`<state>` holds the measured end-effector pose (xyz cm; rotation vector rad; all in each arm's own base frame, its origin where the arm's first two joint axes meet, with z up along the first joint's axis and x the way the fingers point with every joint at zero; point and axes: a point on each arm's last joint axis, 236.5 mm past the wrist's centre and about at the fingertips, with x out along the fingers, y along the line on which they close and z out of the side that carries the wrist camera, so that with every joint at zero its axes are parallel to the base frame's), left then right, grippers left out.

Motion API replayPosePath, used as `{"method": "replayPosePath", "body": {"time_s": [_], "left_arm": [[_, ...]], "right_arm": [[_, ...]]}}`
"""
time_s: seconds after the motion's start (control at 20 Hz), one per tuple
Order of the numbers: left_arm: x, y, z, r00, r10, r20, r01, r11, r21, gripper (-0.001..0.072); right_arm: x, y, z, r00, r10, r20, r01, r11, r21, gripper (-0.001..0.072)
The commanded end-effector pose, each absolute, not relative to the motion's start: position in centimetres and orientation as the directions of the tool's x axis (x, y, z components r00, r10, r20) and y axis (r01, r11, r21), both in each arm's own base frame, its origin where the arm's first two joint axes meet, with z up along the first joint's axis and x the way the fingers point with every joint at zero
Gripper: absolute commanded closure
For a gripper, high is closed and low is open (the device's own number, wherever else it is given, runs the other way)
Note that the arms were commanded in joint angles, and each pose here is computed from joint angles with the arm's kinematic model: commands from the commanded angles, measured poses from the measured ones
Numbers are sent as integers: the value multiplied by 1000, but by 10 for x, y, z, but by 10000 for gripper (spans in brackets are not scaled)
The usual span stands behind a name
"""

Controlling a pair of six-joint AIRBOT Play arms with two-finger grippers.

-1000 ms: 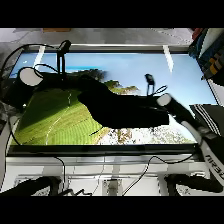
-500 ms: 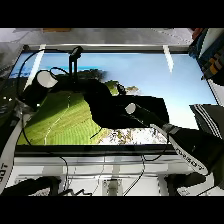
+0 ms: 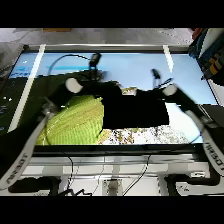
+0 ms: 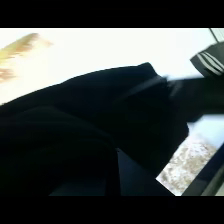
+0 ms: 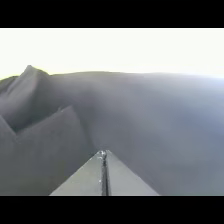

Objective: Fold the clothes and pants, and hang the long-sleeved shirts on hangers.

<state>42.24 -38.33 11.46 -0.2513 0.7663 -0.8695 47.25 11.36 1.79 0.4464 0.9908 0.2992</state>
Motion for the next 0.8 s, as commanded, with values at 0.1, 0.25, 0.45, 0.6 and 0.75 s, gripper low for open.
{"method": "replayPosePath", "body": {"time_s": [0.1,0.25,0.45,0.6,0.75], "left_arm": [[398,-508,93,307,-837,-454,682,526,-508,697],[373,-561,82,283,-864,-416,724,477,-498,694],[364,-581,96,323,-878,-353,756,464,-462,11],[378,-564,112,344,-872,-348,763,476,-438,5],[403,-525,118,370,-831,-416,788,518,-332,7]], "right_arm": [[451,-16,61,598,283,-750,128,890,437,692],[440,-57,56,588,204,-782,190,906,379,692],[430,-83,48,564,144,-813,219,923,316,692],[425,-94,42,539,95,-837,215,945,245,692],[415,-102,29,486,68,-871,123,982,145,693]]}}
